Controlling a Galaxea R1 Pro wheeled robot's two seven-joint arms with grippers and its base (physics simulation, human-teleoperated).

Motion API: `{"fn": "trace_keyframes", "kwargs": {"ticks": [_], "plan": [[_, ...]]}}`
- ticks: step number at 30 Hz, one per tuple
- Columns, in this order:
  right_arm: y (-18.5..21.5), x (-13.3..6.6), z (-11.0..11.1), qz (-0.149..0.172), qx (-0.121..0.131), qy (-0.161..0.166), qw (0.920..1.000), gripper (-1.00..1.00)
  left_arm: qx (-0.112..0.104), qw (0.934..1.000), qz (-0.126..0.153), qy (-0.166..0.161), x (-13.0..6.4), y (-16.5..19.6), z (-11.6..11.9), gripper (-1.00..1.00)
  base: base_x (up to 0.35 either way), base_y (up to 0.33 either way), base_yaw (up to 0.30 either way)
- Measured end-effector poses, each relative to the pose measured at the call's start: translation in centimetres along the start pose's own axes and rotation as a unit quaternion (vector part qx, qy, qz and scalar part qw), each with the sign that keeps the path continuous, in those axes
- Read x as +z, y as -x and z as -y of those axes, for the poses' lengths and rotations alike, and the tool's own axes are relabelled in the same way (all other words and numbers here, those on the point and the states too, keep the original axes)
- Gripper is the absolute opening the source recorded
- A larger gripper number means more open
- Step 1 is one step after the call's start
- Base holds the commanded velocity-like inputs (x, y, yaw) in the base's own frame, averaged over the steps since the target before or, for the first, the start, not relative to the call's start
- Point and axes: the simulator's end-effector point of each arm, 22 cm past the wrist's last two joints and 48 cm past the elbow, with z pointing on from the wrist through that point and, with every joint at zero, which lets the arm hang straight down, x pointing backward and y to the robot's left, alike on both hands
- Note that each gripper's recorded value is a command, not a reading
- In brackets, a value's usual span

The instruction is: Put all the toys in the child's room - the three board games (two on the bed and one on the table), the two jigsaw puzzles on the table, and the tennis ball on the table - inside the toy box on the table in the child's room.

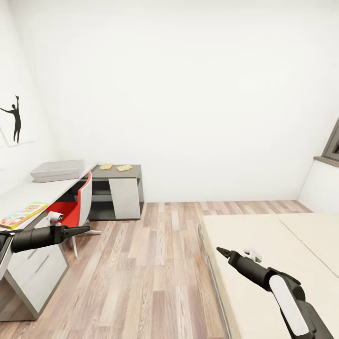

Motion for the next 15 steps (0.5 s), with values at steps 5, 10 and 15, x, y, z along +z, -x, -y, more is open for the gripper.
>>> {"fn": "trace_keyframes", "kwargs": {"ticks": [5,10,15], "plan": [[0.0,0.0,0.01,0.0,0.0,0.0,1.0,1.0,0.0,1.0,0.0,0.0,0.0,0.0,0.0,1.0,0.0,-0.007,0.0],[0.01,0.0,0.0,0.0,0.0,0.0,1.0,1.0,0.0,1.0,0.0,0.0,0.0,-0.02,-0.02,1.0,0.0,-0.061,0.0],[0.0,0.0,0.01,0.0,0.0,0.0,1.0,1.0,0.0,1.0,0.0,0.0,0.0,-0.02,-0.02,1.0,0.0,-0.107,0.0]]}}
